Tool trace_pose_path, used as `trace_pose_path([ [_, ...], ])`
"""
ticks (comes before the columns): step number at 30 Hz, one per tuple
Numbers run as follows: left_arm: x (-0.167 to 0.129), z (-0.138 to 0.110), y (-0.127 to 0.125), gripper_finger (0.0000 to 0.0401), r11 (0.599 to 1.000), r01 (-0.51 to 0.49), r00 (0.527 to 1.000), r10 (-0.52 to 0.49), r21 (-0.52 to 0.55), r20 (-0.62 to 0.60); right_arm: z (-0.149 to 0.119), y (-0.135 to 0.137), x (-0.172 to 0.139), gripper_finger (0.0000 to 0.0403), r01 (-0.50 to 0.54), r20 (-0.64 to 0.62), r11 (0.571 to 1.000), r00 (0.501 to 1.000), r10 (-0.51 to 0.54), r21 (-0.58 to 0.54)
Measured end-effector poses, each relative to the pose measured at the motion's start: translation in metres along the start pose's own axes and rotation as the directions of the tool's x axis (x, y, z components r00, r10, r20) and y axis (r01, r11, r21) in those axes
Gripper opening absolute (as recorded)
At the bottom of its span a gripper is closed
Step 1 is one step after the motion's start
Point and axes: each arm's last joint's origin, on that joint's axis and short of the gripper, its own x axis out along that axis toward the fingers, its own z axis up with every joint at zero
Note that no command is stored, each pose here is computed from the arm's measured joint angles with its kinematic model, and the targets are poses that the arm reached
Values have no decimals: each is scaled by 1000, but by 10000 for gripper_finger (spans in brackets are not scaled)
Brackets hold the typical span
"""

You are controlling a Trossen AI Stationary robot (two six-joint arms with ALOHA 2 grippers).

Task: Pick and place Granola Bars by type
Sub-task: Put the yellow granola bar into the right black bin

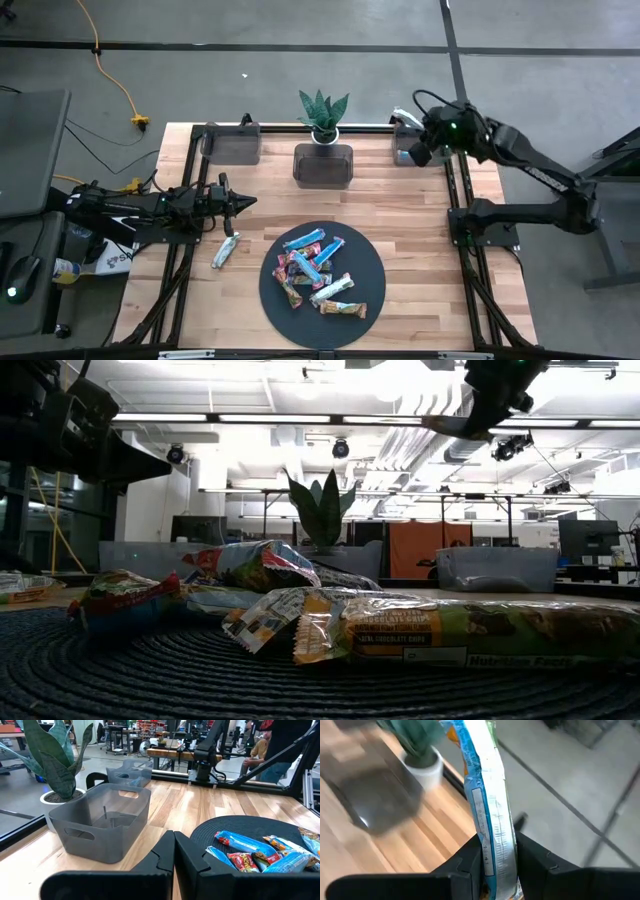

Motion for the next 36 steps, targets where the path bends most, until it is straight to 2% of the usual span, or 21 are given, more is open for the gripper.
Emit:
trace_pose_path([
  [8,0,0,0,1,1000,0,1000,0,0,0,26,-13,27,87,57,-248,974,962,-113,-220],
  [14,0,0,0,1,1000,0,1000,0,-1,1,23,-20,59,87,19,-423,937,889,-176,-350],
  [18,0,0,0,1,1000,0,1000,0,0,1,15,-23,81,87,-51,-545,914,816,-193,-402],
  [22,0,0,0,1,1000,0,1000,0,0,0,8,-25,101,87,-118,-635,892,742,-213,-436],
  [27,0,0,0,1,1000,0,1000,0,0,0,1,-29,122,87,-158,-700,880,674,-236,-449],
  [36,0,0,0,1,1000,0,1000,0,0,1,-11,-43,150,87,-204,-775,892,594,-215,-404],
])
